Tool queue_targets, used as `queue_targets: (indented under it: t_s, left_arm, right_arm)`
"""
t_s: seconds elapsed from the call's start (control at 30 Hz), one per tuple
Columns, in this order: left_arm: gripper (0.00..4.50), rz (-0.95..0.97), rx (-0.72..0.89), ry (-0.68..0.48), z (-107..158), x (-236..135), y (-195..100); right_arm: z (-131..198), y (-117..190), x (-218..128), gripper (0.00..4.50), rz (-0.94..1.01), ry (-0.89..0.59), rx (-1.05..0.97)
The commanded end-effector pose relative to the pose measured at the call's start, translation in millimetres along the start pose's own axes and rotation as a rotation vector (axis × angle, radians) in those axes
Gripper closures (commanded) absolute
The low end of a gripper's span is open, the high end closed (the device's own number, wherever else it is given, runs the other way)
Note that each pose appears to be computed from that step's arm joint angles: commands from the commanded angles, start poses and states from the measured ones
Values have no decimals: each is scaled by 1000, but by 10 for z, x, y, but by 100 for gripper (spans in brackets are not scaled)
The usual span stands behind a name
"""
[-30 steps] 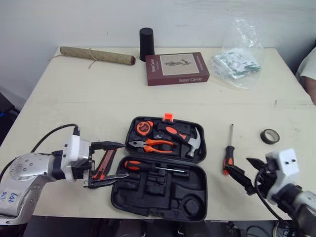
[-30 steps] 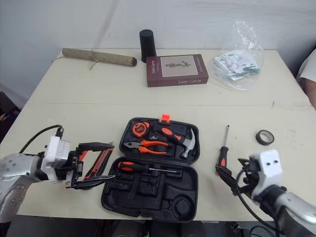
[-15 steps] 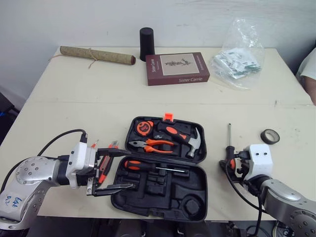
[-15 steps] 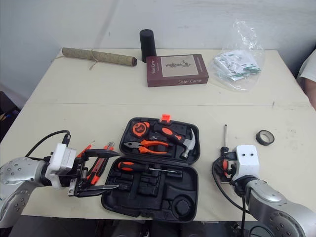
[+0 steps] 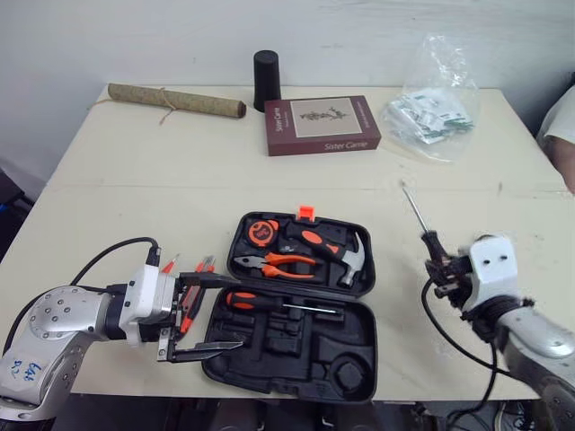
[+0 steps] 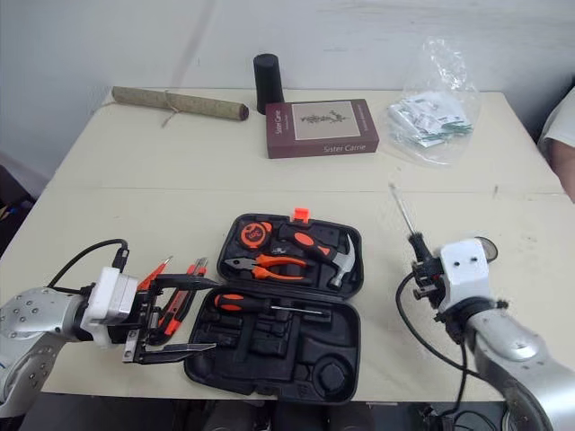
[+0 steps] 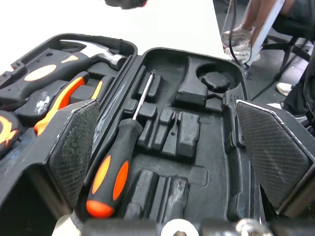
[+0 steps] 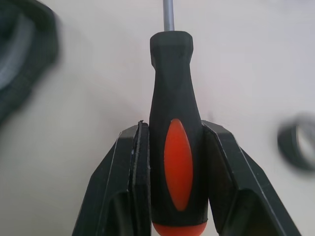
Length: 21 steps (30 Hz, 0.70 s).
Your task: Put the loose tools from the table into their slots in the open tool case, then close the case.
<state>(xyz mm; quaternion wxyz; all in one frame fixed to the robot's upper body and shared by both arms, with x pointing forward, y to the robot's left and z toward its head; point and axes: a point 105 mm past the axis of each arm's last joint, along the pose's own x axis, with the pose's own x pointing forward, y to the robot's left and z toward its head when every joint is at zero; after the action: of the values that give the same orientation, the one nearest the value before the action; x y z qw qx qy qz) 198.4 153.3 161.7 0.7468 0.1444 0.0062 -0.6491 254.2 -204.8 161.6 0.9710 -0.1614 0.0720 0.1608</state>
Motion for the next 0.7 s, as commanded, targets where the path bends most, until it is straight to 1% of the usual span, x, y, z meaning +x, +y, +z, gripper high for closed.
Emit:
queue_targets:
  t_s: [0.03,0.07,0.13,0.23,0.27,0.37,0.47,0.63,0.7]
  left_arm:
    - [0,-13,4,-23,49,-35,-3]
    - [0,-14,6,-20,47,-48,-4]
    - [0,-12,17,-15,38,-68,-12]
    - [0,6,13,15,-40,-163,-59]
    - [0,10,1,33,-79,-208,-85]
    - [0,14,-37,66,-168,-309,-140]
    - [0,20,-89,117,-279,-432,-215]
    - [0,27,-117,146,-298,-514,-255]
    - [0,24,-120,145,-282,-511,-260]
  right_arm:
    - [357,477,-100,348,480,-96,-70]
    - [423,560,-133,348,581,-87,-62]
    - [496,646,-156,348,700,-48,-74]
    - [458,888,-229,348,906,74,-169]
    - [415,959,-234,348,946,120,-190]
    - [315,1091,-221,348,999,200,-214]
    - [175,1246,-191,348,1019,242,-251]
    - [73,1310,-152,348,1000,284,-272]
    - [2,1308,-168,348,1010,316,-318]
